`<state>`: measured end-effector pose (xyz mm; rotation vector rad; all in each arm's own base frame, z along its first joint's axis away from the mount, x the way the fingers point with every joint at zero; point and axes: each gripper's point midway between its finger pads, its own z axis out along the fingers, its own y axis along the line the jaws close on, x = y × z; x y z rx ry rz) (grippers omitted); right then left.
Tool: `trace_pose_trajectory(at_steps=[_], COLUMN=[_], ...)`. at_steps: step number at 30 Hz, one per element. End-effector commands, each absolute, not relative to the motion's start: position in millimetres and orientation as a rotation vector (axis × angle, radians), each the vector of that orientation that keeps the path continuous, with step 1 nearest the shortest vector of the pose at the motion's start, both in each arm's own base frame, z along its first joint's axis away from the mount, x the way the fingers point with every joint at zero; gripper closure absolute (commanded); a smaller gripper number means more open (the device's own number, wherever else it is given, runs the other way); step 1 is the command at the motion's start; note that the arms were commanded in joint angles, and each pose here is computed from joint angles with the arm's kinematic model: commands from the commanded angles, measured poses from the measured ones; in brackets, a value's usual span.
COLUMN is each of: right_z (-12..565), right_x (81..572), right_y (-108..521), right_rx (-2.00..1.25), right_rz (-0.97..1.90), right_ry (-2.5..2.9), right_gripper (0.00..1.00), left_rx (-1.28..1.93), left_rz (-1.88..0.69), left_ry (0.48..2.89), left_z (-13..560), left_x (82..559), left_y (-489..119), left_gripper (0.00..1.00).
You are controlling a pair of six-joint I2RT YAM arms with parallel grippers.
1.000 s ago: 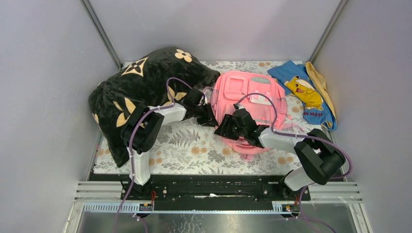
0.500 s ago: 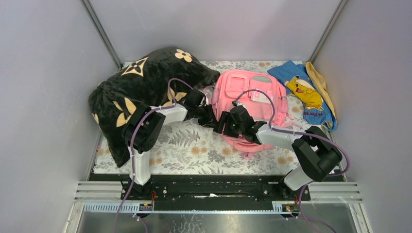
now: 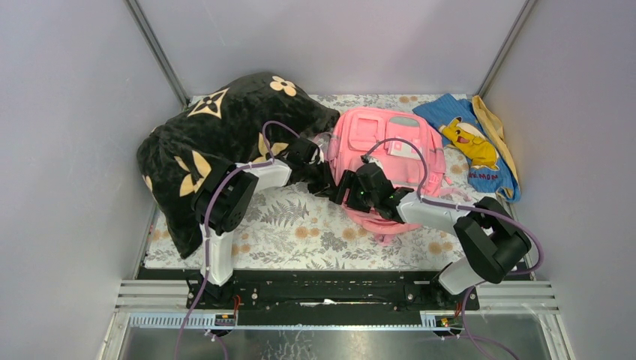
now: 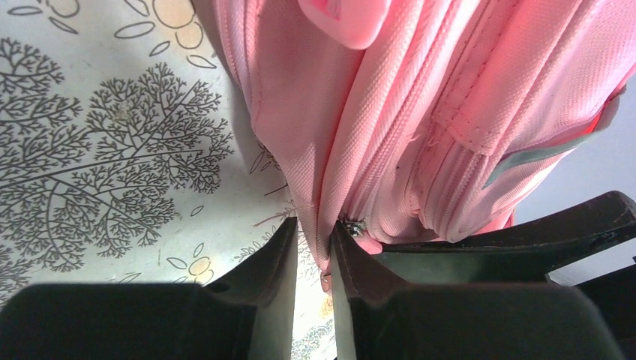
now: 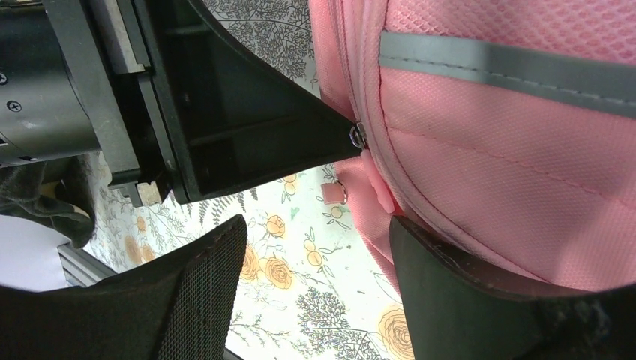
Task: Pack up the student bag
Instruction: Zip the student bag at the center of the board.
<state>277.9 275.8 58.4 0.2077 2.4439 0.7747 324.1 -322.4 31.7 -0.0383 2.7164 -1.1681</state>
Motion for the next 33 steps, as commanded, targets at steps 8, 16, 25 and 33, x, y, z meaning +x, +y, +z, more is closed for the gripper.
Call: trace_pose_trajectory(at_steps=[8, 16, 25, 33], right_z=[65.5, 58.3, 74.1, 62.5], right_x=[285.1, 298.3, 314.4, 322.1], right_y=[246.3, 253.6, 275.5, 276.8], right_rx=[0.284, 0.261, 0.211, 0.201], right_rz=[0.643, 0.619, 0.734, 0.688], right_ry=[2.388, 2.380, 2.297, 2.312], right_gripper=[0.23, 0.20, 0.26, 0.39], left_rx=[-0.009, -0.001, 0.007, 0.015], left_rz=[-1.110, -1.136, -1.159, -1.170], left_ry=[2.642, 2.674, 2.722, 2.721], left_z=[51.4, 41.1, 22.7, 20.8], left_x=[347.8, 345.7, 338.5, 337.0], left_y=[-324.1, -327.9, -329.7, -332.3], left_gripper=[0.74, 0.74, 0.74, 0.74])
